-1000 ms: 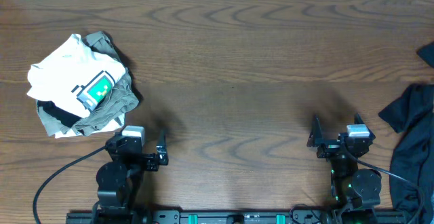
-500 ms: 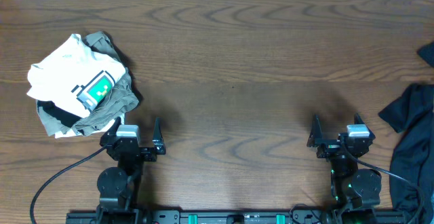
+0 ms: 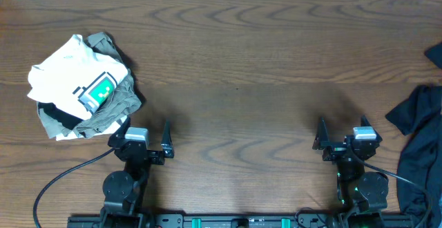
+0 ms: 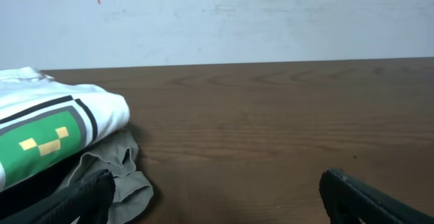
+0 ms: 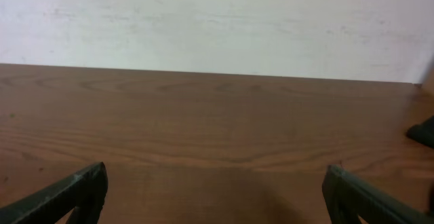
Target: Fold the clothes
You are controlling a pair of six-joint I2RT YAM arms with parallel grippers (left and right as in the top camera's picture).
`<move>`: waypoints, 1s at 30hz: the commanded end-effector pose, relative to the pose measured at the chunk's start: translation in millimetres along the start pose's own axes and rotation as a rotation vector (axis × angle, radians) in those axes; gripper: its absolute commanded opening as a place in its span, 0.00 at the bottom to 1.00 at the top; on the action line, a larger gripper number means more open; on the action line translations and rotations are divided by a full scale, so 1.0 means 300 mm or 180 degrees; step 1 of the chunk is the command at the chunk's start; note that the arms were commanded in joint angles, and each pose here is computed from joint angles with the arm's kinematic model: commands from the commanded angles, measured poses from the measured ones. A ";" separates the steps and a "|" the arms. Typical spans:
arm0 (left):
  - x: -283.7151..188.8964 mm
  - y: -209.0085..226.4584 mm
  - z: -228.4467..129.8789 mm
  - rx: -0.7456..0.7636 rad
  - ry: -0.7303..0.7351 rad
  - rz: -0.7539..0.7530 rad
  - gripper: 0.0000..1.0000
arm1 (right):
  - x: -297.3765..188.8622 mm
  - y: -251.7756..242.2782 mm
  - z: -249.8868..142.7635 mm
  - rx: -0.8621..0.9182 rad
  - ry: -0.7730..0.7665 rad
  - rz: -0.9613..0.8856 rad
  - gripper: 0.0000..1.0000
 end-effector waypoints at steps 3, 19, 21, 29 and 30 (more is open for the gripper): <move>0.007 0.012 -0.040 0.0042 0.0101 0.0085 0.98 | 0.000 -0.002 -0.003 -0.0033 0.0003 0.0000 0.99; 0.005 0.056 -0.037 0.0005 0.0084 0.0368 0.98 | 0.000 -0.002 -0.003 -0.0033 0.0003 0.0000 0.99; 0.005 0.056 -0.037 0.0005 0.0084 0.0368 0.98 | 0.000 -0.002 -0.003 -0.0033 0.0003 0.0000 0.99; 0.005 0.056 -0.037 0.0005 0.0084 0.0369 0.98 | 0.000 -0.002 -0.003 -0.0033 0.0003 0.0000 0.99; 0.005 0.056 -0.037 0.0005 0.0084 0.0368 0.98 | 0.000 -0.002 -0.003 -0.0033 0.0003 0.0000 0.99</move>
Point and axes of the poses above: each gripper's point midway between its finger pads, its own x axis out along the fingers, its own y axis along the line the jaws close on, z = x × y, the point moved 10 cm from there along -x, back along the fingers, and after that the axes turned 4 degrees about -x, right-handed, at the moved point
